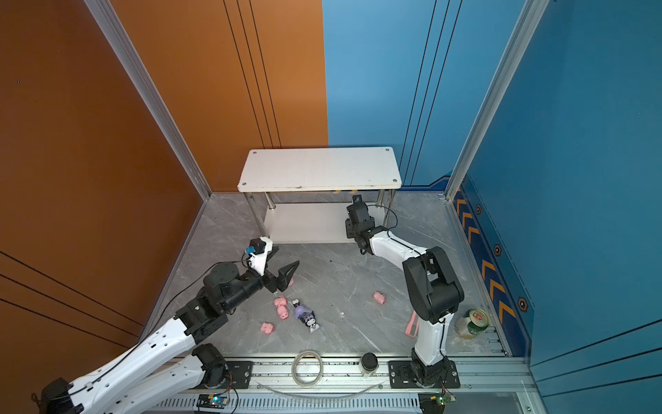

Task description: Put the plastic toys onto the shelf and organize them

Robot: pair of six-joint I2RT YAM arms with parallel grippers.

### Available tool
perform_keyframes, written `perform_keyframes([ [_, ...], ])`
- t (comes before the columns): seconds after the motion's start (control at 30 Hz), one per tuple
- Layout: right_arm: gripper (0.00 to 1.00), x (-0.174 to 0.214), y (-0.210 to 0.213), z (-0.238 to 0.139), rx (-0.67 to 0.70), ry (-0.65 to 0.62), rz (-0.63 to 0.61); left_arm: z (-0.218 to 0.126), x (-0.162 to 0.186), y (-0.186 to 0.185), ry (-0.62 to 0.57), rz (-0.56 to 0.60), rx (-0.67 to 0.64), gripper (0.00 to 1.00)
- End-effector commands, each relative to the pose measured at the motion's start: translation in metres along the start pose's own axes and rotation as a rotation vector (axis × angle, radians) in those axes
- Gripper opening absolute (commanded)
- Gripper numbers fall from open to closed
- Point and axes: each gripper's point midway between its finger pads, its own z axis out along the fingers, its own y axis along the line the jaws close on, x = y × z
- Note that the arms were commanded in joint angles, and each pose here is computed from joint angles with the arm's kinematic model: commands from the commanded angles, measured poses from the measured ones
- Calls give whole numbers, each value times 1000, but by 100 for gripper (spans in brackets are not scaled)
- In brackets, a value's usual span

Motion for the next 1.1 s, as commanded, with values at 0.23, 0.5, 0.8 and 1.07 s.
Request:
perform_keyframes([
  [0.23, 20, -2, -15, 15, 49, -14, 5, 1, -10, 0, -19, -19, 6, 91],
  [0.5, 25, 1, -24, 20, 114, -16, 54, 3, -9, 2, -14, -22, 4, 92],
  [0.8, 42, 3, -21, 20, 135, -16, 44, 3, -8, 2, -14, -24, 5, 92],
  [1.07, 59, 5, -19, 21, 129, -6, 47, 2, -7, 3, -14, -28, 3, 93],
])
